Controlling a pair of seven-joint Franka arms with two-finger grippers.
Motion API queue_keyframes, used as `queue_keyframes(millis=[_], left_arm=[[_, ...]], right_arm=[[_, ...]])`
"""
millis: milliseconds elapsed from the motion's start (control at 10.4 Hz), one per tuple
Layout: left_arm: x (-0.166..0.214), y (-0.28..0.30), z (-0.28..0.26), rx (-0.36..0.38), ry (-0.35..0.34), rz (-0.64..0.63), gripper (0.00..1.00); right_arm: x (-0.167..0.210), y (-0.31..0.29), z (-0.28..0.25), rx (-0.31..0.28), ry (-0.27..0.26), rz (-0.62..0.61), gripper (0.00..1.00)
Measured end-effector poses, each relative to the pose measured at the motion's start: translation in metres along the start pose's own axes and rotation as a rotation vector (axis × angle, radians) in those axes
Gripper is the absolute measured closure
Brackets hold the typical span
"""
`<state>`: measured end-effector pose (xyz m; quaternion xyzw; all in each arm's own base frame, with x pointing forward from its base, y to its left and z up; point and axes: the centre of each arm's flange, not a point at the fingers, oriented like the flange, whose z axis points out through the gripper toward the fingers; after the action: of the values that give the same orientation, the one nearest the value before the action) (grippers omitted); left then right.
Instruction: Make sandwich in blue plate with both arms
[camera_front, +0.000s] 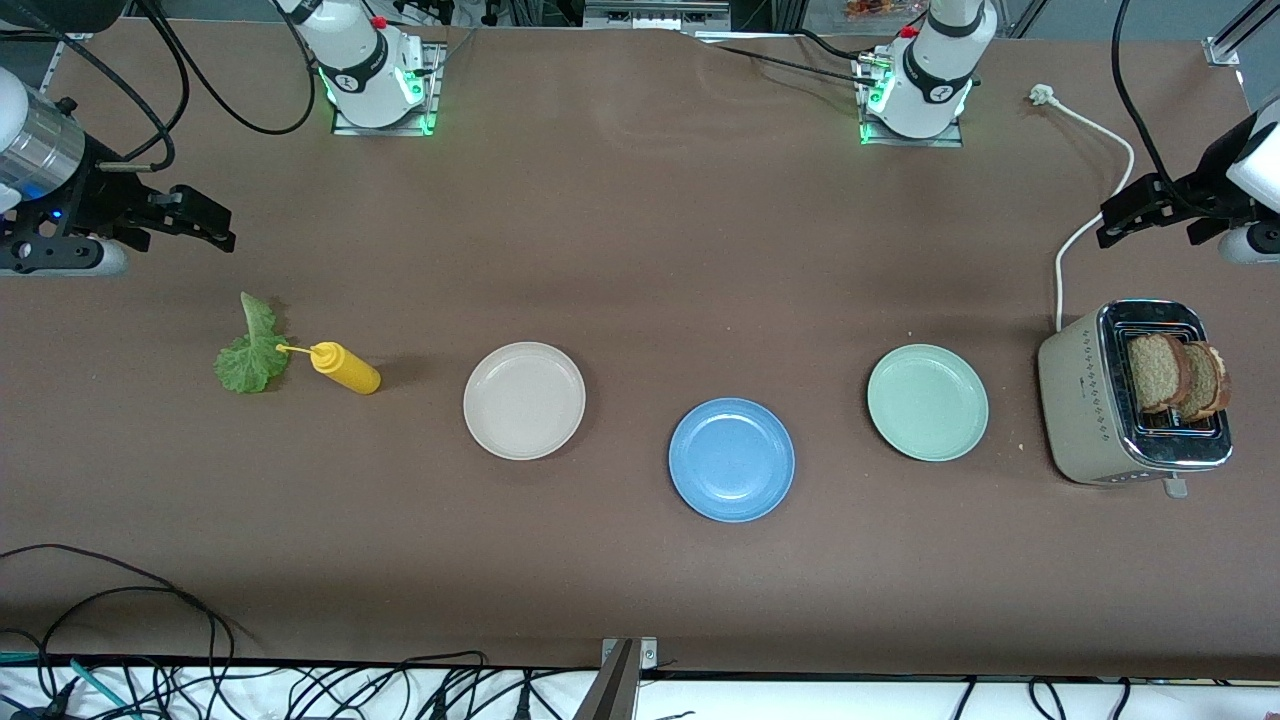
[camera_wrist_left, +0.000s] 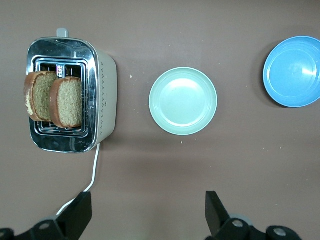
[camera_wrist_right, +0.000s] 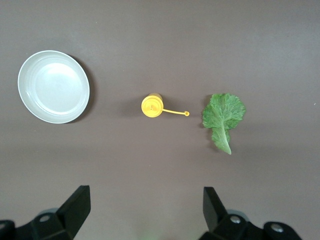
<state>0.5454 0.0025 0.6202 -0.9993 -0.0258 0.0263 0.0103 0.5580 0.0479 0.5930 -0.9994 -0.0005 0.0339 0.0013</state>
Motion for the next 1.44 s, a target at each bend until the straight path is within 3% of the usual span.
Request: queue_keyframes(millis=[1438], left_arm=[[0.0002,-0.0021,0.0007,0.0,-0.003,-0.004,0.0]], right_arm=[[0.0022,0.0002,0.0063,0.0,-0.018,-0.001,0.0]])
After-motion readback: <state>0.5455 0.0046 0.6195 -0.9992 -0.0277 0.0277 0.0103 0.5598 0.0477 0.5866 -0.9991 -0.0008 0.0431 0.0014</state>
